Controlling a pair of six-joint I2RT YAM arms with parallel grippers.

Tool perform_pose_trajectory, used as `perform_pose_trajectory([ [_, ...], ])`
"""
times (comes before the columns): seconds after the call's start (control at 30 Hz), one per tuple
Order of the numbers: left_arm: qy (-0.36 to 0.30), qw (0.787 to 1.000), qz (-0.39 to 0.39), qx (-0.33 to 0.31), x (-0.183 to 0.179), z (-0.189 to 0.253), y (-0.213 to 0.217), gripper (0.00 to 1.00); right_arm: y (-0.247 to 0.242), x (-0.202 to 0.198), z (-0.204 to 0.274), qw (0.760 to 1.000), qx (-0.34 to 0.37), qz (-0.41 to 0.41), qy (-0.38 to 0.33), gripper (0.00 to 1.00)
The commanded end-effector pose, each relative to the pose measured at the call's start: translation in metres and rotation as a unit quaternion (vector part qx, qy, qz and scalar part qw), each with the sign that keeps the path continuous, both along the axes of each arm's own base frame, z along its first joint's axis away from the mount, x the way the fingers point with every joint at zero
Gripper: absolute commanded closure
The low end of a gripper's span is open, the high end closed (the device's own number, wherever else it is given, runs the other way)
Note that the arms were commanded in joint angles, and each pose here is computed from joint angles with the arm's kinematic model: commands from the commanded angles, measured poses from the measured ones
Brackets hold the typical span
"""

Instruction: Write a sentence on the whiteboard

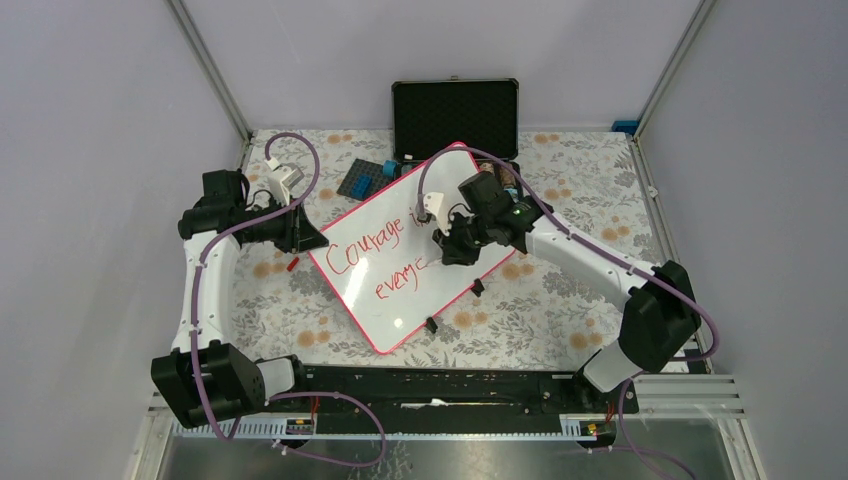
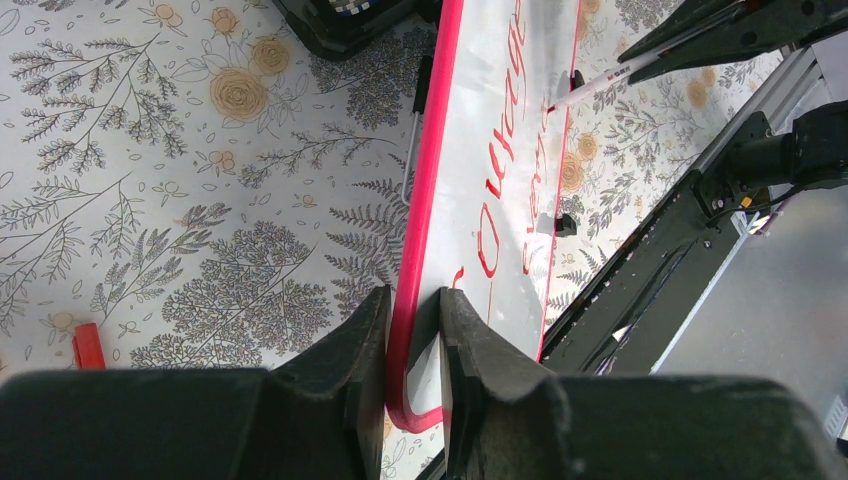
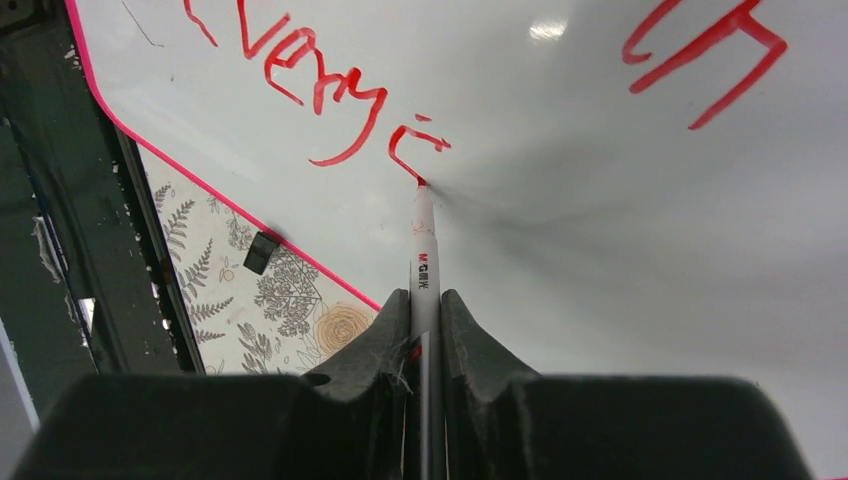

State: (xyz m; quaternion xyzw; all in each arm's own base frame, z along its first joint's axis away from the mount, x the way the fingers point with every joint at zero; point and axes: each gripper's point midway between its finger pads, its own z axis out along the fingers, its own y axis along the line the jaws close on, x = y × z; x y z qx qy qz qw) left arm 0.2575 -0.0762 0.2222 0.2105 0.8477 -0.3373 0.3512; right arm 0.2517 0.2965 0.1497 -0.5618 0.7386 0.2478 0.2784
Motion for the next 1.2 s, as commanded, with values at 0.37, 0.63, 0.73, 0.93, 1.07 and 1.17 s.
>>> perform_pose_trajectory([
  [0.37, -0.013, 1.0, -0.008, 0.018, 0.006, -0.007, 0.003, 0.98, -0.005, -0.011, -0.004, 1.0, -0.003, 0.012, 0.006, 1.0],
  [0.63, -0.014, 1.0, -0.007, 0.019, 0.005, -0.007, 0.004, 0.98, 0.013, -0.024, 0.0, 0.999, 0.003, 0.035, 0.006, 1.0],
  [0.73, -0.014, 1.0, -0.007, 0.019, 0.005, -0.007, 0.003, 0.98, 0.015, -0.023, 0.008, 0.999, 0.009, 0.034, 0.002, 1.0],
  [0.93, -0.014, 1.0, -0.007, 0.018, 0.006, -0.007, 0.003, 0.98, 0.002, -0.007, 0.029, 0.999, 0.035, 0.016, -0.002, 1.0],
  [1.07, -0.013, 1.0, -0.008, 0.017, 0.006, -0.007, 0.003, 0.98, -0.005, 0.006, 0.036, 0.999, 0.04, 0.001, -0.012, 1.0],
  [1.17, -0.014, 1.0, -0.008, 0.016, 0.006, -0.007, 0.003, 0.98, -0.004, 0.01, 0.037, 0.999, 0.038, -0.001, -0.017, 1.0],
])
